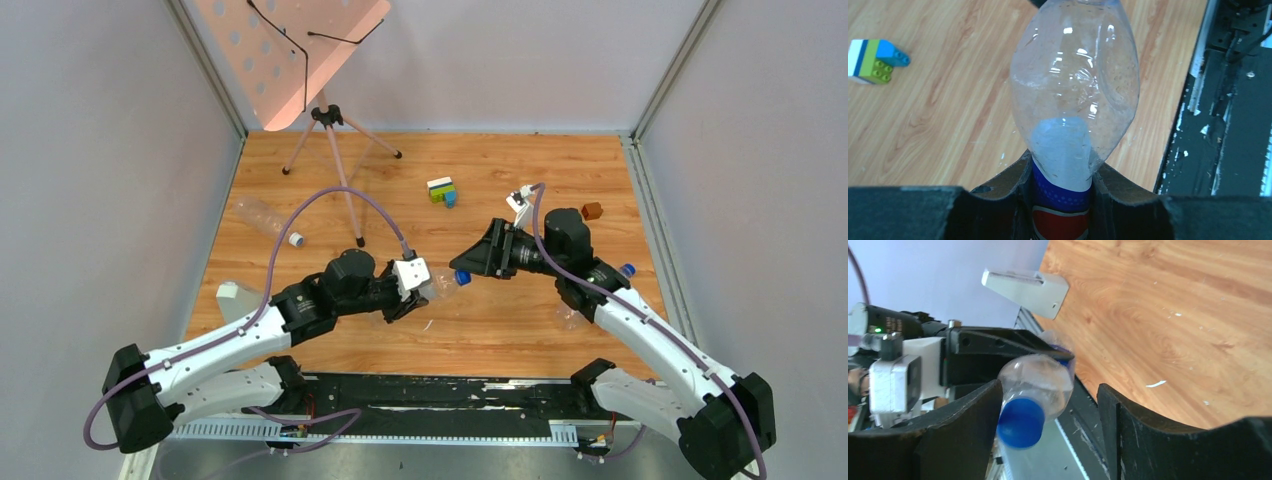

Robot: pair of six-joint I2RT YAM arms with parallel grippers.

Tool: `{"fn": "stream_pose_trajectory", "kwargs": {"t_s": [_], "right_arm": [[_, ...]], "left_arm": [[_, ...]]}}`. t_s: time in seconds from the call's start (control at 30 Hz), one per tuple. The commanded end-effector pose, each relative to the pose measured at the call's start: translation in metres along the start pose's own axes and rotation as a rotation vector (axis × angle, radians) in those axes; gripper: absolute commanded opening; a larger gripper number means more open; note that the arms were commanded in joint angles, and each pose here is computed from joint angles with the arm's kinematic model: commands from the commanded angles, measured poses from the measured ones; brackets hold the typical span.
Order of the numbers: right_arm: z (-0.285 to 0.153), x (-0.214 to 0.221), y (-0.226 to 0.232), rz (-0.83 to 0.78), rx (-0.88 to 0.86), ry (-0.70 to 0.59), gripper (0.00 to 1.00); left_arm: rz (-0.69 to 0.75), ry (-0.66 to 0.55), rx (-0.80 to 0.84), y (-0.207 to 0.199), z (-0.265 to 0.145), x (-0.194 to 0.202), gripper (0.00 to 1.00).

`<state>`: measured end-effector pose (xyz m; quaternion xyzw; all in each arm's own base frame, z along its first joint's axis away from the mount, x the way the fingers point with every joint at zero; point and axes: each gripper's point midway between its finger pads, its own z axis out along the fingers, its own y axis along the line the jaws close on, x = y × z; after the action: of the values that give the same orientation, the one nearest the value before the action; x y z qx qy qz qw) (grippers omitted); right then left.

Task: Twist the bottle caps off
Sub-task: Unscrew the bottle cap from the plastic bottle.

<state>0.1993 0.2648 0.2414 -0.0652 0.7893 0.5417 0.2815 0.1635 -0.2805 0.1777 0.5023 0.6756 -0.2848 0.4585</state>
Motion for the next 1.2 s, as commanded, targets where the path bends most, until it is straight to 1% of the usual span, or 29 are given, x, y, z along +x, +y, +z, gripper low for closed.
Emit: {"fn": "stream_pose_trajectory", "kwargs": {"t_s": [0.0,0.2,0.33,0.4,0.5,0.57,0.7,0.83,0.97,1.0,1.17], "right_arm": [[-0.007,-0.003,0.032,0.034,-0.13,0.004,0.69],[-0.009,-0.007,0.029,0.03,-0.111,-0.034,0.69],[-0.007,-0.007,0.027,0.038,-0.104,-0.029,0.68],[-0.005,-0.005,0.026,0.043,-0.105,-0.017,0.62],[-0.004,-0.002,0.025,0.048,-0.11,0.004,0.55],[-0.002,-0.001,0.022,0.055,-0.103,0.01,0.53],[0.001,0.002,0.017,0.062,-0.095,0.023,0.46],[0.001,0.003,0.016,0.053,-0.096,0.03,0.32],[0.0,-0.003,0.02,-0.034,-0.119,-0.003,0.17],[-0.001,-0.003,0.02,-0.063,-0.121,-0.007,0.15],[-0.003,0.001,0.018,-0.291,-0.162,0.006,0.12]], "left_arm": [[0.05,-0.076,-0.122,0.021,-0.009,-0.018,0.0],[0.049,-0.019,-0.122,0.02,-0.013,-0.009,0.0],[0.051,-0.019,-0.123,0.019,-0.014,-0.008,0.0],[0.055,-0.026,-0.121,0.019,-0.014,-0.009,0.0],[0.058,-0.025,-0.118,0.019,-0.013,-0.009,0.0],[0.059,-0.027,-0.111,0.018,-0.012,-0.01,0.0],[0.056,-0.032,-0.103,0.017,-0.011,-0.011,0.0],[0.051,-0.036,-0.103,0.016,-0.01,-0.012,0.0],[0.043,-0.033,-0.108,0.017,-0.01,-0.011,0.0],[0.032,-0.032,-0.115,0.018,-0.01,-0.011,0.0],[-0.034,-0.045,-0.124,0.017,-0.011,-0.016,0.0]]}}
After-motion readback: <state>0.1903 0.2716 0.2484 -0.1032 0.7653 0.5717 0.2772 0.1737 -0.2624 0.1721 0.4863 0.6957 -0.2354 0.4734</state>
